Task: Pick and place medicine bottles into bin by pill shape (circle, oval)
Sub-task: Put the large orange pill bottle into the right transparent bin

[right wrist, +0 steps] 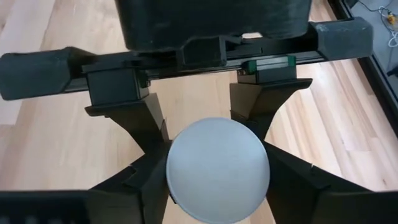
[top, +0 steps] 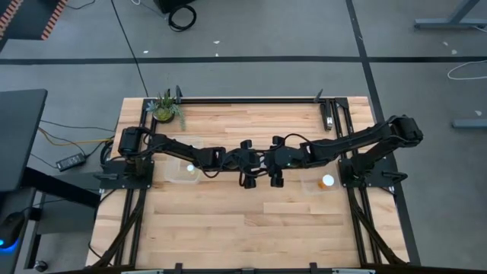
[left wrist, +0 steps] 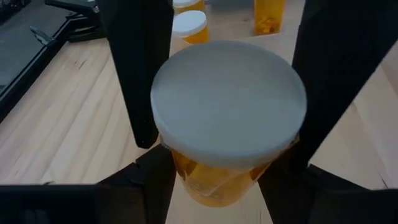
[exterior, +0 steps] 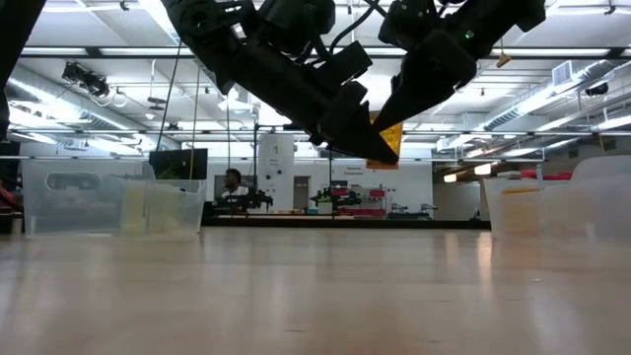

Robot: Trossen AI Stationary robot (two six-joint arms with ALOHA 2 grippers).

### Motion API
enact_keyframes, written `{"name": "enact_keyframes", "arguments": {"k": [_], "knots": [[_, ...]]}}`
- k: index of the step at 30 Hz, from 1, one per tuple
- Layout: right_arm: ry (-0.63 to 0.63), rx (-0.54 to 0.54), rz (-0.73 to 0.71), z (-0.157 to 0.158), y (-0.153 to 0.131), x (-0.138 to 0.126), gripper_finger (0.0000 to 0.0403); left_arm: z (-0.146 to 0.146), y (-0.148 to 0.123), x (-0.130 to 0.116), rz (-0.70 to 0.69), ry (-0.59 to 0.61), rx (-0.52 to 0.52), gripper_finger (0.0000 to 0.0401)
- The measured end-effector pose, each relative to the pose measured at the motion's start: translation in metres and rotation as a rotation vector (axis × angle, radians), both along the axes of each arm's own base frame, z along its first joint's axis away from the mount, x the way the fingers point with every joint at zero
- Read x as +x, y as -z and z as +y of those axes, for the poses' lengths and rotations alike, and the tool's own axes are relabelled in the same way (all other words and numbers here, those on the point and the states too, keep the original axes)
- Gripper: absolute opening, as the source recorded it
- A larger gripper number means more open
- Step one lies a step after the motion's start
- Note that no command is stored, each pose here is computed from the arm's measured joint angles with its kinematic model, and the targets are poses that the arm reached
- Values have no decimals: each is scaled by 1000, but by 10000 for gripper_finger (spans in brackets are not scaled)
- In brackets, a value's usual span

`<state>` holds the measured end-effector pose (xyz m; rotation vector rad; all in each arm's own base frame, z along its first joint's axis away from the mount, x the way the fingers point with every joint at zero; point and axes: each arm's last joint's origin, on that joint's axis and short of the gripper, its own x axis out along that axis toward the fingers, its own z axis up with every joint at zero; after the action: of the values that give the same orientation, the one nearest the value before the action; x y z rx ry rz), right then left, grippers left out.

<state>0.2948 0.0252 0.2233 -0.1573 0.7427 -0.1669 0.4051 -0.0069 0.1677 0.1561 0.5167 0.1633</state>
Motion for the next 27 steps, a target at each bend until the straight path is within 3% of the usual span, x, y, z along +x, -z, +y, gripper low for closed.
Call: {"name": "enact_keyframes", "arguments": {"k": [12, 20, 27], "knots": [[49, 23, 25, -1, -17, -22, 220, 1, 2, -1, 29, -6, -5, 285], [43, 59, 77, 11, -22, -40, 224, 1, 4, -2, 45, -11, -14, 278], [71, 133, 127, 24, -34, -70, 224, 1, 6, -4, 68, -13, -16, 263]]}}
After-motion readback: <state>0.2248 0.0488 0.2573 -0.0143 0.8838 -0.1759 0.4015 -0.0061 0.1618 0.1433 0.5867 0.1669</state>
